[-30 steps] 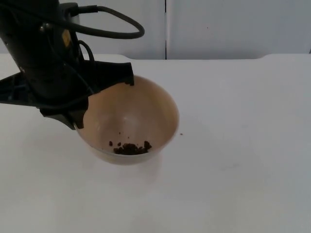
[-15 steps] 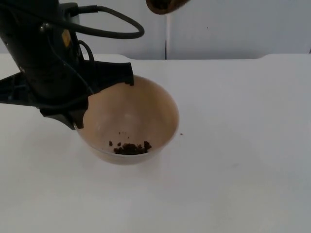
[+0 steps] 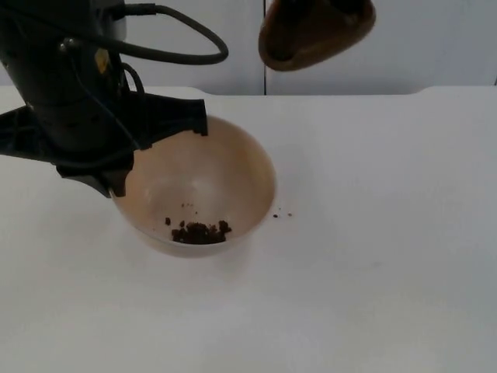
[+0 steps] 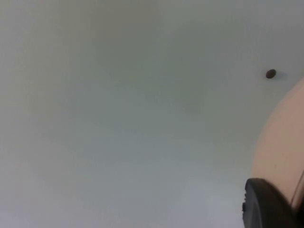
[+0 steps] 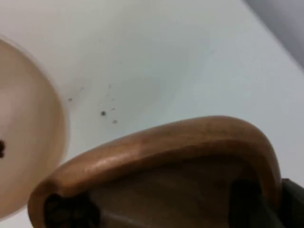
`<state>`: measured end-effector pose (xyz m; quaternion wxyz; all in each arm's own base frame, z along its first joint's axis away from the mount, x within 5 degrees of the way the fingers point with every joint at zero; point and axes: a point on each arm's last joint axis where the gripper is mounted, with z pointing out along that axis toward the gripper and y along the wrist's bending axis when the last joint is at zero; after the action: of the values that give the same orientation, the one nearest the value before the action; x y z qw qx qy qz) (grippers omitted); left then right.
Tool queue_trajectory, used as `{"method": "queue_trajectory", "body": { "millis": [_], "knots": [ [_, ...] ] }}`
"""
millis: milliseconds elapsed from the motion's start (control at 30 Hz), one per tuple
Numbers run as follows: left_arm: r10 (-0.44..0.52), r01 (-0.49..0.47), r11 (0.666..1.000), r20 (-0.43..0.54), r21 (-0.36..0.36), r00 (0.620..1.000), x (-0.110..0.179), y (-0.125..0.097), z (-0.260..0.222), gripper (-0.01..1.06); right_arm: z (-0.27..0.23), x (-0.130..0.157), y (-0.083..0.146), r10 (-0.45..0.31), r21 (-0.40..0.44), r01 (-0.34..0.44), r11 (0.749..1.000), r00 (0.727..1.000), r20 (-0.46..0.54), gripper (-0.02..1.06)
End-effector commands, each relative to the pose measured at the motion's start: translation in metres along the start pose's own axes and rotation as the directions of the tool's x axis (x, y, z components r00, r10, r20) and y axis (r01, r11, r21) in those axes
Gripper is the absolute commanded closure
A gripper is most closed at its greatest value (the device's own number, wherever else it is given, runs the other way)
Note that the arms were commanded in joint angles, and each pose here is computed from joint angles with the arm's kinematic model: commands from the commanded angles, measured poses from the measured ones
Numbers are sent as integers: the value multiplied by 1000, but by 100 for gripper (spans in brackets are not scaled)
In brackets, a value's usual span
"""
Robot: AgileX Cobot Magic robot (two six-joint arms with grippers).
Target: Pick up the bowl with the left hand and pour the coffee beans from the cup into the bowl with the right hand.
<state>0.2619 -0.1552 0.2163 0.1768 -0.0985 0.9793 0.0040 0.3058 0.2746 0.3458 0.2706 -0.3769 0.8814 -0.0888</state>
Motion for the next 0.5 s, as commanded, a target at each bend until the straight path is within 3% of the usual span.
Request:
{"method": "queue_trajectory", "body": {
  "millis": [0, 267, 400, 467],
  "knots": [
    [3, -3, 1000, 19, 8, 1000, -2, 0, -1, 105, 2, 5, -13, 46, -77, -46, 996, 999, -9, 104],
    [70, -73, 995, 42, 63, 997, -4, -5, -2, 105, 12, 10, -38, 128, -194, -130, 972, 992, -22, 104],
    [90, -90, 980, 8, 179, 996, -3, -12, -2, 105, 27, 16, -57, 195, -236, -202, 951, 979, -51, 104],
    [95, -94, 976, 5, 197, 995, -5, -11, -1, 105, 32, 17, -60, 207, -237, -216, 947, 976, -61, 104]
  ]
}}
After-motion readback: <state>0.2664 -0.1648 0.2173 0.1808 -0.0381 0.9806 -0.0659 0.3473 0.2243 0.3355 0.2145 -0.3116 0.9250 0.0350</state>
